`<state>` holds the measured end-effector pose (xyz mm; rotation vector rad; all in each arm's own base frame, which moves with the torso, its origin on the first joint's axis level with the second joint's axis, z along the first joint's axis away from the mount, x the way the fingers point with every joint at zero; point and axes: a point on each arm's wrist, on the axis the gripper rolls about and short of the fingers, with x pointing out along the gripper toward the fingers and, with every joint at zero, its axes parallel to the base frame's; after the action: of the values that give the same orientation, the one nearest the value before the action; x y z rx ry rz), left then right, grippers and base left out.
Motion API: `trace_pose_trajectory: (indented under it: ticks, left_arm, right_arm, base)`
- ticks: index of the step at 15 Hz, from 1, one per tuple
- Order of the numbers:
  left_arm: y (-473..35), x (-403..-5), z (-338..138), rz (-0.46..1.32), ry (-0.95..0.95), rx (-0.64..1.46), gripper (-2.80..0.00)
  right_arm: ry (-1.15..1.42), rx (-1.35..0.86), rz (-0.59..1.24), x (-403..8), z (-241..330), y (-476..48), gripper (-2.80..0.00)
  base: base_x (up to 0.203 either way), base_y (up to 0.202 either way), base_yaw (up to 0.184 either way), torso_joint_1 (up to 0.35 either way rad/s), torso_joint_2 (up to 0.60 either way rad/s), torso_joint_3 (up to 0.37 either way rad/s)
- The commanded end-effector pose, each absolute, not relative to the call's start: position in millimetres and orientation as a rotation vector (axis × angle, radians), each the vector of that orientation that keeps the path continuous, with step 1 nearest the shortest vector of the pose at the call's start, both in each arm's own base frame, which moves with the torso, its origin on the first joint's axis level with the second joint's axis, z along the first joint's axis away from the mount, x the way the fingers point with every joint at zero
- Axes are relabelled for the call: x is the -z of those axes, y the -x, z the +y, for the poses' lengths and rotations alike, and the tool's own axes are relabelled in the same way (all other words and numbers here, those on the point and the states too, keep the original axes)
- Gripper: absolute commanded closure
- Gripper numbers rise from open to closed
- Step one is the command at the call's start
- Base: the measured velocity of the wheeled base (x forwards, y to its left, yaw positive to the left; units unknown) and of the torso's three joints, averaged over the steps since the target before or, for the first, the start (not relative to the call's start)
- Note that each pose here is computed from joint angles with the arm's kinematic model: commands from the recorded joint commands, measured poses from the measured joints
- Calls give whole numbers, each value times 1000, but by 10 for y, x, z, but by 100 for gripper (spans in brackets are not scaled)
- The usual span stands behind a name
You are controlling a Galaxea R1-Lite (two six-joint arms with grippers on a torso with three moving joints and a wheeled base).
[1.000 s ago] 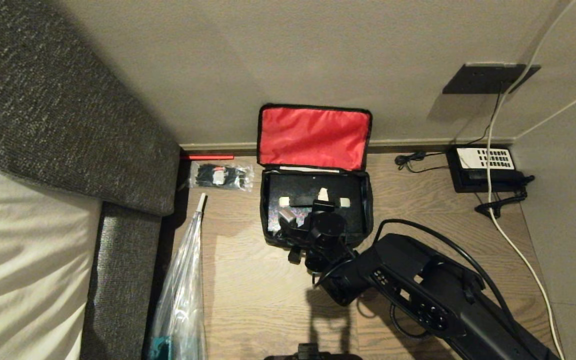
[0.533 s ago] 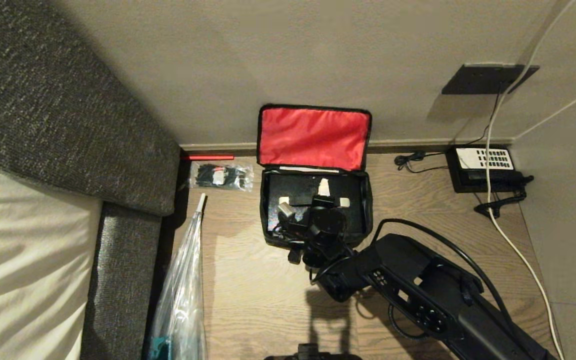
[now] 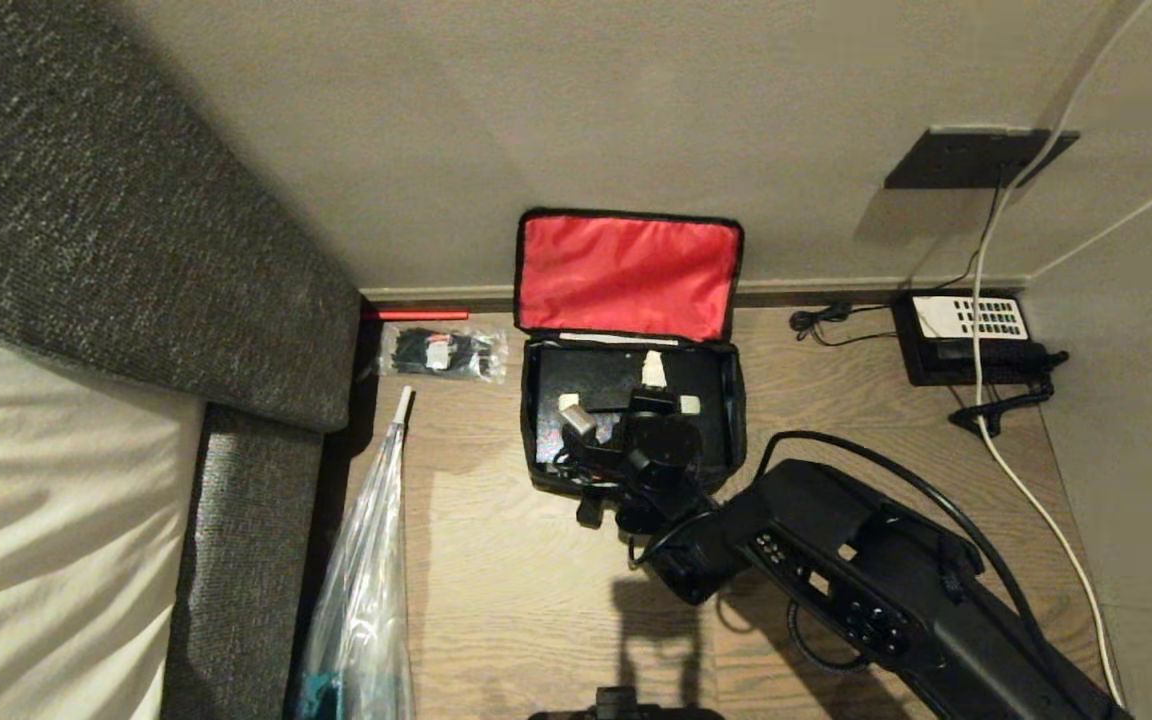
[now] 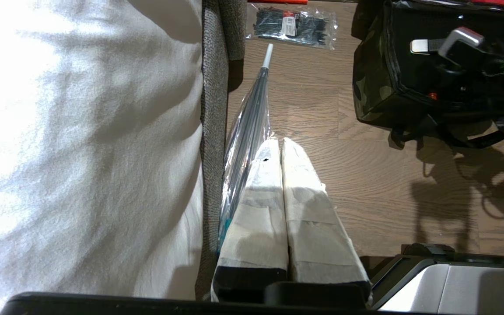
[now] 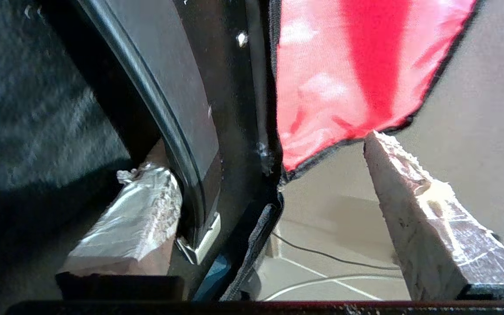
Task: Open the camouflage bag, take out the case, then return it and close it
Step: Lift the black box
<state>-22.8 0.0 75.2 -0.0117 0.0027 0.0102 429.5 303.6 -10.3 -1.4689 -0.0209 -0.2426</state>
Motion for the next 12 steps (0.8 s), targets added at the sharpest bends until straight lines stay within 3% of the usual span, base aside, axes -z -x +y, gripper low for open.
trace_pose_trajectory:
  ticks: [1,4,12]
  left_arm:
    - [228,-747,0,3,12,-12,0]
    - [227,-743,0,5,12,-11,0]
    - [227,-743,0,5,12,-11,0]
  right_arm:
    - [1464,226,-18,-107,3047,-4147,-280]
    - [1421,219,-55,-469,3088,-3970,-280]
    - [1360,165,-25,-947,3125,-3203,-280]
  base:
    - [0,0,0,0,0,0]
    - [0,0,0,0,0,0]
    - [0,0,0,0,0,0]
